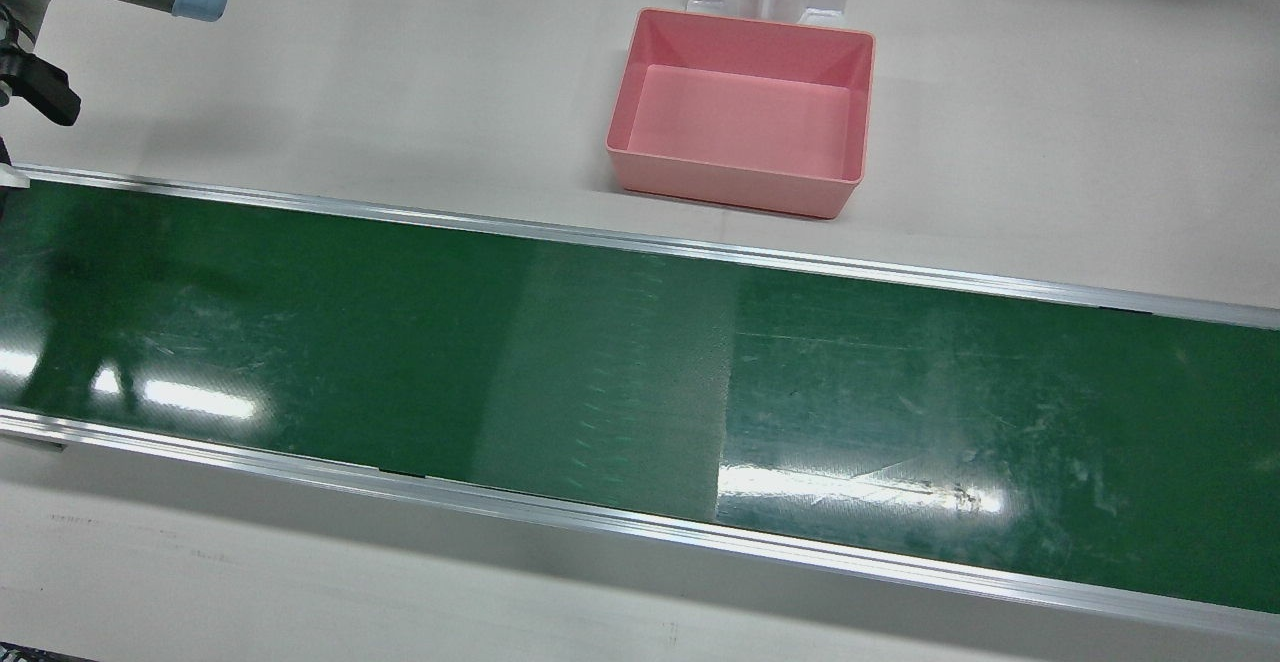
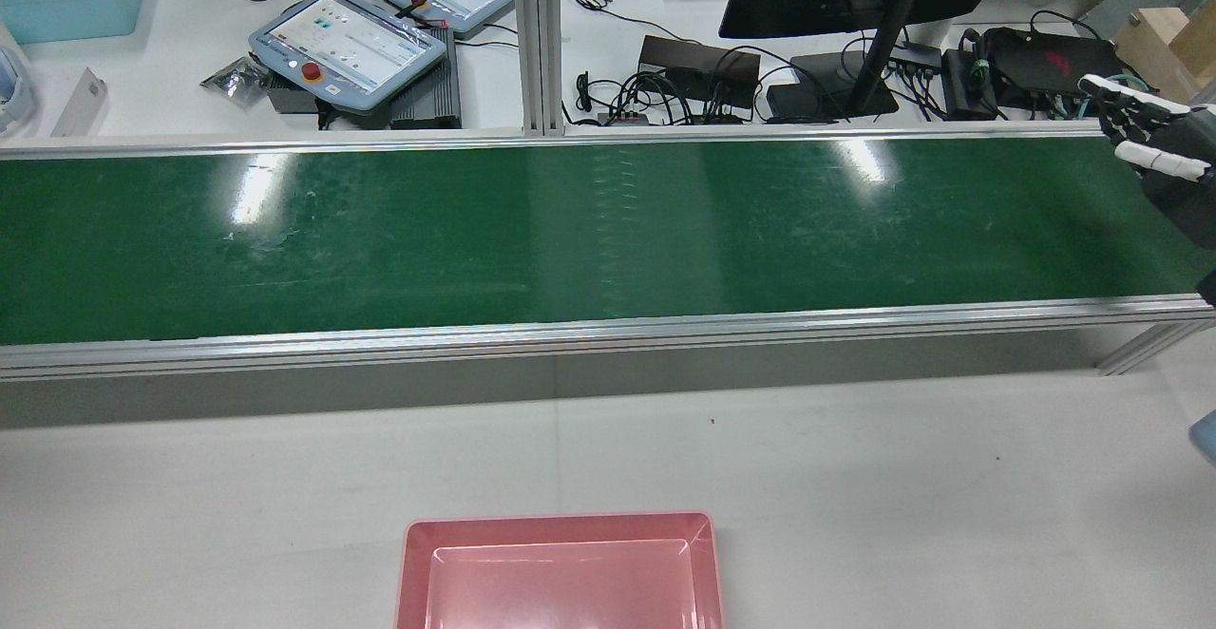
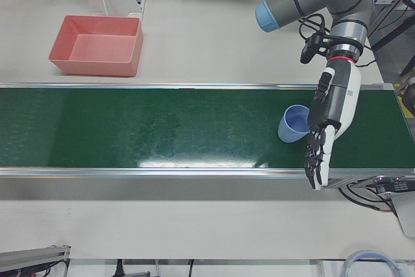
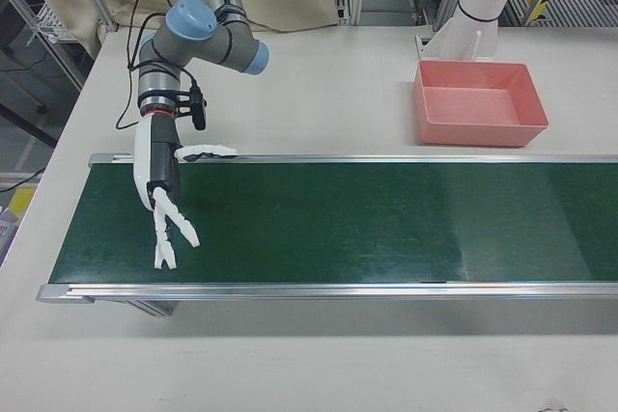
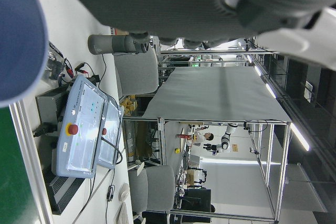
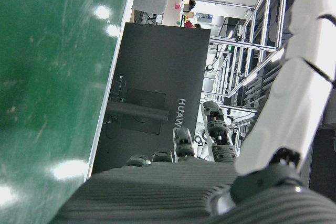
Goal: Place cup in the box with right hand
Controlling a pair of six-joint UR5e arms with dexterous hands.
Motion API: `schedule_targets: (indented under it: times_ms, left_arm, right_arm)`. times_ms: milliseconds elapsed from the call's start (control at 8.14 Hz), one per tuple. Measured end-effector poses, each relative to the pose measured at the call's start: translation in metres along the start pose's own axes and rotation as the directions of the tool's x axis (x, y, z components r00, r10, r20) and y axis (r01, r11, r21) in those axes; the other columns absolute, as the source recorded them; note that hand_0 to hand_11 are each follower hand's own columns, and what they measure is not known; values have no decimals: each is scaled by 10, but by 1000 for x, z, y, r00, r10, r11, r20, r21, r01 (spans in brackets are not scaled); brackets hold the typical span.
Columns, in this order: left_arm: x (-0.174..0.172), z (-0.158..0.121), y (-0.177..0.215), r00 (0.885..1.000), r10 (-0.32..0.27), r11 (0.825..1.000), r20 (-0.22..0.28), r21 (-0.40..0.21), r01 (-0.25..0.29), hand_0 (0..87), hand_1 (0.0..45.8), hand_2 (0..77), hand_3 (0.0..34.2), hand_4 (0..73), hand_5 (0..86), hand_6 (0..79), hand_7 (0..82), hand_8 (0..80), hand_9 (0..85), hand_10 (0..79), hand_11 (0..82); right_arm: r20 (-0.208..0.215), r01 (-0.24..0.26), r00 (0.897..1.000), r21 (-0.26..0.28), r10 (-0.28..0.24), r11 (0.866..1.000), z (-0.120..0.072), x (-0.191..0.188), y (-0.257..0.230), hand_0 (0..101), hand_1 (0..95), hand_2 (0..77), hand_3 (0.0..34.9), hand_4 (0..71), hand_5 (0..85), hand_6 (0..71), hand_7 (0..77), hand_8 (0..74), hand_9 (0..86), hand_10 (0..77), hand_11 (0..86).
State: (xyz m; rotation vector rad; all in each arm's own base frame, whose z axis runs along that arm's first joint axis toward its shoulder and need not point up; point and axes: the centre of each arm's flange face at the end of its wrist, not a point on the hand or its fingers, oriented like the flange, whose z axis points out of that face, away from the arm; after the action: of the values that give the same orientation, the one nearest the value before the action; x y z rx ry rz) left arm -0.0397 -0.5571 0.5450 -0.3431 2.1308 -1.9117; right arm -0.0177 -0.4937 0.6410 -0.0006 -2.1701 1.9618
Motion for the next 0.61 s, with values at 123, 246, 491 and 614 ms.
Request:
schedule_targets:
  times_ms: [123, 246, 491, 614]
  left_arm:
    - [0, 0, 0, 1000, 0, 1000, 0, 0, 0, 0, 5, 11, 0, 11, 0, 5, 5, 0, 0, 0, 0]
    - [0, 0, 0, 1000, 0, 1000, 0, 0, 0, 0, 5, 11, 0, 11, 5, 5, 5, 0, 0, 0, 0]
    - [0, 0, 0, 1000, 0, 1000, 0, 0, 0, 0, 5, 11, 0, 11, 0, 5, 5, 0, 0, 0, 0]
    - [0, 0, 0, 1000, 0, 1000, 0, 0, 0, 0, 5, 11, 0, 11, 0, 5, 5, 0, 0, 0, 0]
  right_arm:
    - [1, 0, 1000, -1, 0, 1000, 0, 0, 0, 462, 131, 125, 0, 33, 27, 38, 125, 0, 27, 0, 11]
    - [3, 0, 1000, -1, 0, 1000, 0, -1, 0, 461, 125, 114, 0, 38, 33, 76, 273, 44, 125, 44, 65]
    - [5, 0, 1000, 0, 0, 1000, 0, -2, 0, 462, 125, 98, 0, 16, 33, 82, 295, 60, 114, 44, 82]
    - [5, 0, 1000, 1, 0, 1000, 0, -3, 0, 463, 125, 98, 0, 27, 38, 82, 289, 38, 131, 44, 82]
